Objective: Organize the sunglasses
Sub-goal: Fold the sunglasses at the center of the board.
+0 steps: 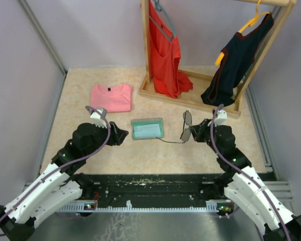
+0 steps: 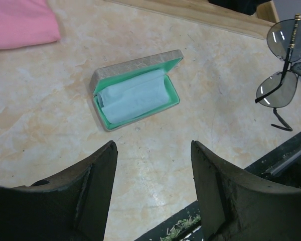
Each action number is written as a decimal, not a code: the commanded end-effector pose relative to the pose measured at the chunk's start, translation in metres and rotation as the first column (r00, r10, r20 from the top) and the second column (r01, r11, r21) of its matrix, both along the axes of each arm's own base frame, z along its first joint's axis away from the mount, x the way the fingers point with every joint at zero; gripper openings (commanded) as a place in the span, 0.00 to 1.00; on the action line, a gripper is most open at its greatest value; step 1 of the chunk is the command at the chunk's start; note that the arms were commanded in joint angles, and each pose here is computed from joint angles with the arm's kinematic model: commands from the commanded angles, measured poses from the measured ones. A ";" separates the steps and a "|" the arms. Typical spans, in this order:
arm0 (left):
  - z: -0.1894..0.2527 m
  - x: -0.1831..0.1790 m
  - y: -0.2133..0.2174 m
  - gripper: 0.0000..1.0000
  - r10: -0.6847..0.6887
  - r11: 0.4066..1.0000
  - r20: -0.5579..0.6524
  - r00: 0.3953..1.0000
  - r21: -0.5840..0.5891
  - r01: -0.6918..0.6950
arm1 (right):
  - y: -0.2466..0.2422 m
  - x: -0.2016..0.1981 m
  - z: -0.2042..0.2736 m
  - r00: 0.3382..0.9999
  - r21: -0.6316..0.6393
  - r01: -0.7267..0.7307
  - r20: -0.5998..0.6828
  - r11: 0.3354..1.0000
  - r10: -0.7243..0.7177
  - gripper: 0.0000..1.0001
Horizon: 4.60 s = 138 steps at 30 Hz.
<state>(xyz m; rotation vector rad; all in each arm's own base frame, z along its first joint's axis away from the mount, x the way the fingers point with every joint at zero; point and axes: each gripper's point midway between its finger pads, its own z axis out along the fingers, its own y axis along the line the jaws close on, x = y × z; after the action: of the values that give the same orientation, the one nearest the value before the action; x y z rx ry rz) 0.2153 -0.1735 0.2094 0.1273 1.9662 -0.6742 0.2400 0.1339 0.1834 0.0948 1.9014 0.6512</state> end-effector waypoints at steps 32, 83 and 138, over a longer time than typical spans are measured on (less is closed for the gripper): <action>-0.001 -0.017 -0.107 0.61 -0.260 0.965 -0.010 0.966 -0.039 0.259 | 0.037 0.043 0.030 0.976 0.240 0.202 -0.136 0.950 -0.173 0.00; -0.007 0.038 -0.158 0.65 -0.182 0.958 0.027 0.983 0.232 0.170 | 0.085 0.015 0.014 0.987 0.136 0.059 -0.155 0.989 -0.037 0.00; 0.027 0.038 -0.150 0.70 -0.189 0.963 0.115 0.975 0.215 0.161 | 0.088 0.015 0.011 0.990 0.016 -0.011 -0.144 1.000 0.013 0.00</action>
<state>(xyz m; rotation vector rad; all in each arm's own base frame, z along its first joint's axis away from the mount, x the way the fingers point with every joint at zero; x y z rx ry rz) 0.2586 -0.3258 0.1975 0.5012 1.9933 -0.4787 0.2457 0.2306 0.1667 0.0799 2.1107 0.7262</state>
